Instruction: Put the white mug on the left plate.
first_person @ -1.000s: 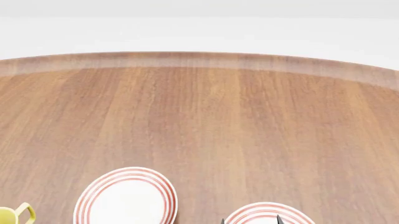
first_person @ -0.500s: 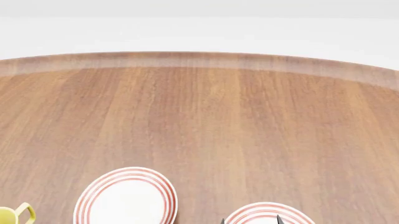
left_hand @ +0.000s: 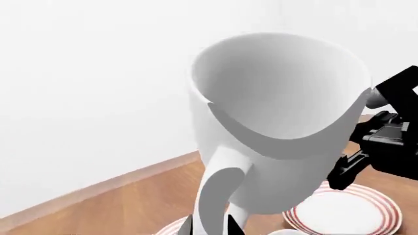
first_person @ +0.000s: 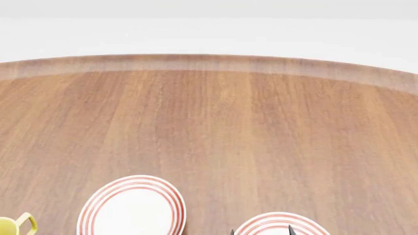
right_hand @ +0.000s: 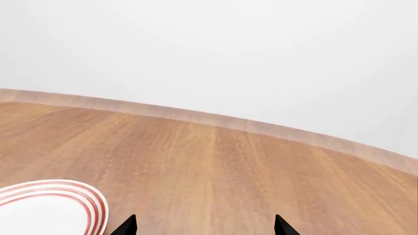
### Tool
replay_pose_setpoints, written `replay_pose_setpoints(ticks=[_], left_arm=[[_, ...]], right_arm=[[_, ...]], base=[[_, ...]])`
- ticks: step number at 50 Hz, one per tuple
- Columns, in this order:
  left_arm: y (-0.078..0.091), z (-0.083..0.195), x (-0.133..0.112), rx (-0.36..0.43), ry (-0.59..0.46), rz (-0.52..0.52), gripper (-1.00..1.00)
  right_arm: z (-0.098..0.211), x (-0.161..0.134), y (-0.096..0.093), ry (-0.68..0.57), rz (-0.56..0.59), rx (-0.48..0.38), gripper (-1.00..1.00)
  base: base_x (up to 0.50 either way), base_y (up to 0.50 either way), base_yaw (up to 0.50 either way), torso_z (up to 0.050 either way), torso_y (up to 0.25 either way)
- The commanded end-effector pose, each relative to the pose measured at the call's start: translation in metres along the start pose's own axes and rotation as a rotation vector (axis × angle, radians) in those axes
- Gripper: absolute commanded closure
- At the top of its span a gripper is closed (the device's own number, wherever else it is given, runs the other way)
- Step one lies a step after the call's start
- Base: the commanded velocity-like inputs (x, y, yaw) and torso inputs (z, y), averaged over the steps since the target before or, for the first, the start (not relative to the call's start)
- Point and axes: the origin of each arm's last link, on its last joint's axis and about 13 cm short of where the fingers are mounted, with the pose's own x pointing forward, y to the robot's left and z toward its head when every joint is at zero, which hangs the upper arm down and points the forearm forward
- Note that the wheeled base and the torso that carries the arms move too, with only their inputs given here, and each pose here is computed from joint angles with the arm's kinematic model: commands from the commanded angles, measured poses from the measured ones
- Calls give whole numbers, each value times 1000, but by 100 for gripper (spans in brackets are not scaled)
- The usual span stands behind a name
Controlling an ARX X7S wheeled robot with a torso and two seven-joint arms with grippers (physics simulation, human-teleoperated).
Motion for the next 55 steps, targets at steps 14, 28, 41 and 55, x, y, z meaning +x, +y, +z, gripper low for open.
replay_pose_setpoints(ticks=[14, 28, 41, 55], left_arm=[[12, -9, 51, -111, -29, 259, 100], [15, -25, 72, -99, 29, 307, 100], [17, -35, 98, -76, 71, 284, 100], [28, -30, 123, -24, 122, 251, 100]], right_arm=[[1, 0, -1, -4, -3, -2, -100], [0, 0, -1, -3, -3, -2, -100], [0, 0, -1, -1, -5, -1, -100], [-1, 1, -1, 1, -4, -2, -100]], base=[[0, 0, 0, 0, 1], [0, 0, 0, 0, 0], [0, 0, 0, 0, 0], [0, 0, 0, 0, 1]])
